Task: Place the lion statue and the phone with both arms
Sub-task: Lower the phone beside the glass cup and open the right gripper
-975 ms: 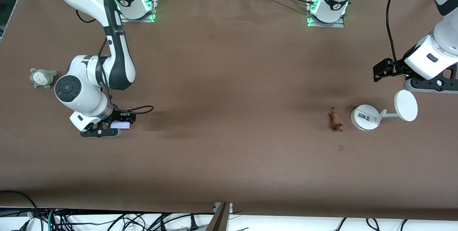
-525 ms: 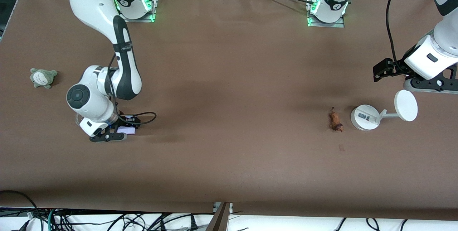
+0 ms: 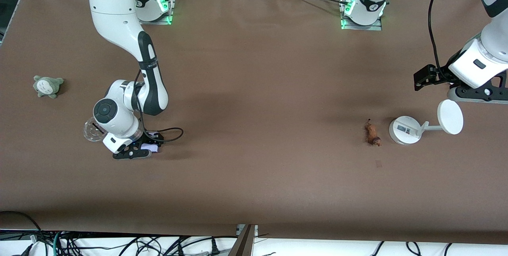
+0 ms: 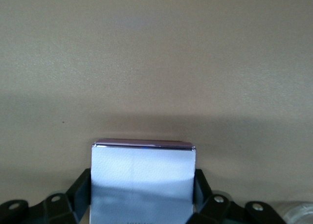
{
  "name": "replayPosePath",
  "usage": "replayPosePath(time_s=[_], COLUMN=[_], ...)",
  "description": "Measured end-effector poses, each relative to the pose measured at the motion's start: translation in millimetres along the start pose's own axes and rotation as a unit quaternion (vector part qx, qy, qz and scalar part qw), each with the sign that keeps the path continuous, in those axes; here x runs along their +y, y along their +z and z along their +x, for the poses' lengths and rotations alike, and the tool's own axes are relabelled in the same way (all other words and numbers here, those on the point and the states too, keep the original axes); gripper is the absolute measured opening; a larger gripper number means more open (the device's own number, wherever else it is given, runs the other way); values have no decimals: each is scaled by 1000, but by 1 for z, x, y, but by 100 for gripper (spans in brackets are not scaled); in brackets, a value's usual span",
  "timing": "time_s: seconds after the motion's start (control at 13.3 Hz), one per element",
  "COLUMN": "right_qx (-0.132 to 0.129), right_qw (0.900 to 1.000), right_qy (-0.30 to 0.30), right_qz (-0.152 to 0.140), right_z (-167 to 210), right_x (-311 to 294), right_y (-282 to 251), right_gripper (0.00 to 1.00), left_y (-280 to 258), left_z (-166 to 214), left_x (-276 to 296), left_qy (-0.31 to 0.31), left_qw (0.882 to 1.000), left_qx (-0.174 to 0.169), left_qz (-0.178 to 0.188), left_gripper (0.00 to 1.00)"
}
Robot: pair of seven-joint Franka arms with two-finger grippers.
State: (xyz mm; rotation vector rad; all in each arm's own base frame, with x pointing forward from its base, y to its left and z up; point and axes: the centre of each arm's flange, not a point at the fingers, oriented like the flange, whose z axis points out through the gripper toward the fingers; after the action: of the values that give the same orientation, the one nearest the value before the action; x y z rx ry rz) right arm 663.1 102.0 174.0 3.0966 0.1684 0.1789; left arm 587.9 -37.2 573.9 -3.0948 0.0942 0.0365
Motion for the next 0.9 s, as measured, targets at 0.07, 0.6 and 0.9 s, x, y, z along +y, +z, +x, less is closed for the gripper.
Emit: replayPosePath(time_s=[0.07,0.6,0.9], right_qx=[0,1,1], right_qw=[1000,1000,1000], right_qy=[2,-4,-7], right_qz=[2,5,4], right_z=[0,1,1], right_x=[1,10,29], right_y=[1,1,2], right_gripper=[85,85,85], left_y=[0,0,0], left_z=[0,0,0], left_x=[0,0,0], left_qy=[0,0,0], left_qw=[1000,1000,1000], left_qx=[0,0,0], left_qz=[0,0,0], left_gripper=[100,100,100])
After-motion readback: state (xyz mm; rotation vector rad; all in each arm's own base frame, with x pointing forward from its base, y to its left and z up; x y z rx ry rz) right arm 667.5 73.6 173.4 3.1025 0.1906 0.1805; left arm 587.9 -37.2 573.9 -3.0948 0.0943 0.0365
